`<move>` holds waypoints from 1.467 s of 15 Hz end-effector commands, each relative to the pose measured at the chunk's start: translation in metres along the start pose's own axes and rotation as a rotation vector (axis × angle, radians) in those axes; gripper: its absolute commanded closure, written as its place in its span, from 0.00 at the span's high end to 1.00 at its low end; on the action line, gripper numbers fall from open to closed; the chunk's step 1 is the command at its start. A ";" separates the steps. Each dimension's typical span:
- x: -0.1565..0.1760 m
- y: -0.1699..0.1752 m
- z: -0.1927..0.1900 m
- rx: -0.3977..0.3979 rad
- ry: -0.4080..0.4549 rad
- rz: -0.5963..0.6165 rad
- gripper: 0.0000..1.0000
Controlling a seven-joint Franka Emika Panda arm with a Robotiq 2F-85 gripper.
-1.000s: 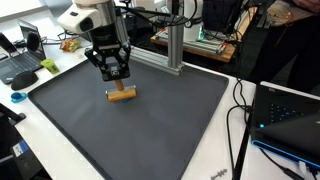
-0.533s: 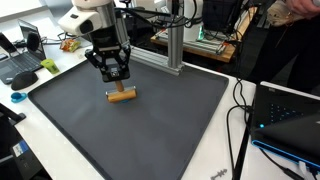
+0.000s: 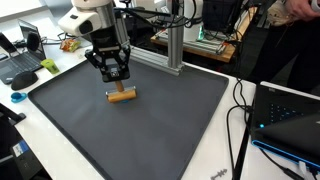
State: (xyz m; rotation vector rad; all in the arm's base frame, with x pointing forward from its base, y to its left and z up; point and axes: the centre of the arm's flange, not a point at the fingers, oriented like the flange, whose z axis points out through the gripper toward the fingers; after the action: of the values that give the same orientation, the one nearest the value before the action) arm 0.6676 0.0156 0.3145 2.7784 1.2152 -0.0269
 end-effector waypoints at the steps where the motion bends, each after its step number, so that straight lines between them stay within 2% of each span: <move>1: -0.003 0.001 0.035 0.025 -0.036 0.010 0.22; 22: -0.018 0.002 0.043 0.029 -0.118 -0.010 0.22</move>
State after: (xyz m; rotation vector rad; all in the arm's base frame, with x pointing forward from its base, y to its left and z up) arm 0.6658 0.0093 0.3125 2.7729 1.2090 -0.0637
